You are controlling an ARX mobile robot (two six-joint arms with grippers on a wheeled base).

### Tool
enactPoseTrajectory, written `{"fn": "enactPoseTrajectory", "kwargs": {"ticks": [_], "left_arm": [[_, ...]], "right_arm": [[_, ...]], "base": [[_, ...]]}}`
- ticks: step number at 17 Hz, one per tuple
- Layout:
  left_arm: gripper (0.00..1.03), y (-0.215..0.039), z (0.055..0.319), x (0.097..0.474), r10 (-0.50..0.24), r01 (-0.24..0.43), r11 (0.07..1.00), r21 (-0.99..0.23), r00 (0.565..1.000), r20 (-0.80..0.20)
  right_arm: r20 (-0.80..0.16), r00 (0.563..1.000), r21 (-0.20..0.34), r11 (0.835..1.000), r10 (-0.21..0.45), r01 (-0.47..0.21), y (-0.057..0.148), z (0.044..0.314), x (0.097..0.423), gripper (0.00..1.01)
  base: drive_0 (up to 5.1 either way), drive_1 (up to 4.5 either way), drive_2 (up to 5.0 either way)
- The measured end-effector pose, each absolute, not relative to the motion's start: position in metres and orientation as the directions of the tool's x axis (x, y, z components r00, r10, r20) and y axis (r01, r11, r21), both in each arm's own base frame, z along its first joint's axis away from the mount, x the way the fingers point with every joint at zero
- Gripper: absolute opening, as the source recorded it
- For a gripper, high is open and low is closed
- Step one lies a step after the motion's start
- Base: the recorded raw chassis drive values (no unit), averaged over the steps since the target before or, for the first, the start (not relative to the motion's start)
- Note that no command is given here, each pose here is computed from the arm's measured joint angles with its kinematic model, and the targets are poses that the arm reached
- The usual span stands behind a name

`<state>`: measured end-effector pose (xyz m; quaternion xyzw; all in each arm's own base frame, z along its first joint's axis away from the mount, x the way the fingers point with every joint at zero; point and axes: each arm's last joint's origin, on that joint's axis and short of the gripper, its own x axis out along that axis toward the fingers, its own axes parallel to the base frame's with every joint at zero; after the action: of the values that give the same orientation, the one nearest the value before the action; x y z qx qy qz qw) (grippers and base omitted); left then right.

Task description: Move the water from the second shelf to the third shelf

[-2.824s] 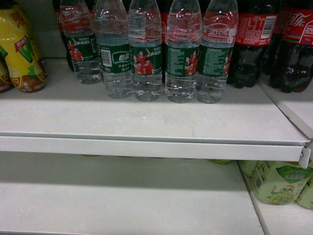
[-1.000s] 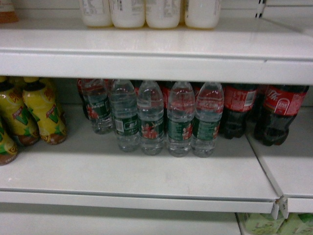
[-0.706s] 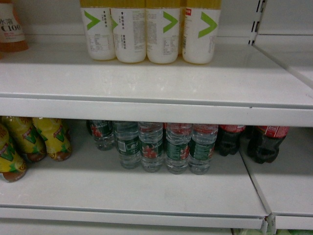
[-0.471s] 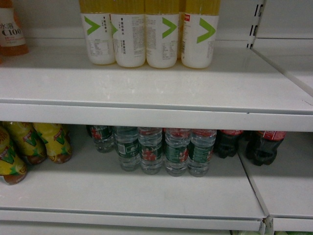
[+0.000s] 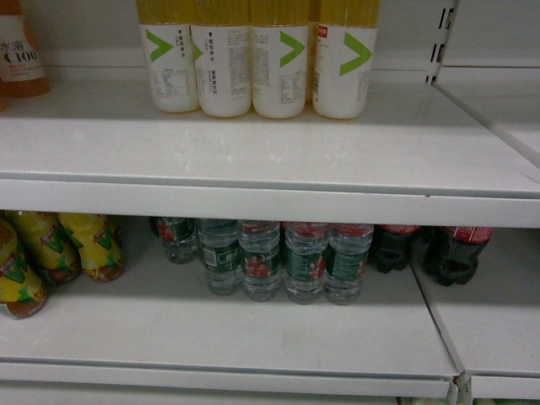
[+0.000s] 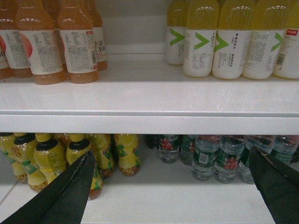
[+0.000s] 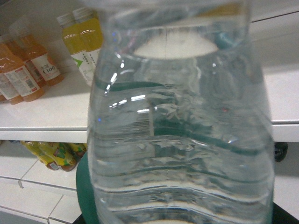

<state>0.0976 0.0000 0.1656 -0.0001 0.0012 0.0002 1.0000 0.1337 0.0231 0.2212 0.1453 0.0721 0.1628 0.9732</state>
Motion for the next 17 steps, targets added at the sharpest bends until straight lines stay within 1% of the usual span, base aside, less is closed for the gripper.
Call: {"fn": "enactPoseTrajectory", "kwargs": {"ticks": [2, 17], "left_arm": [[0.98, 0.0, 0.1657, 0.0976, -0.001, 0.001, 1.0, 0.0, 1.0, -0.002], [0.98, 0.0, 0.1656, 0.0976, 0.0, 0.0, 1.0, 0.0, 1.0, -0.002]], "right_arm": [[-0.097, 0.939, 0.306, 0.908, 0.329, -0.287, 0.0227, 0.2208, 0.1338, 0.42], [-0.097, 0.938, 0.306, 0.907, 0.332, -0.289, 0.0229, 0.2209, 0.1338, 0.42]], "base": [[-4.1, 2.5, 2.5], [-4.4, 2.23, 2.2]]}}
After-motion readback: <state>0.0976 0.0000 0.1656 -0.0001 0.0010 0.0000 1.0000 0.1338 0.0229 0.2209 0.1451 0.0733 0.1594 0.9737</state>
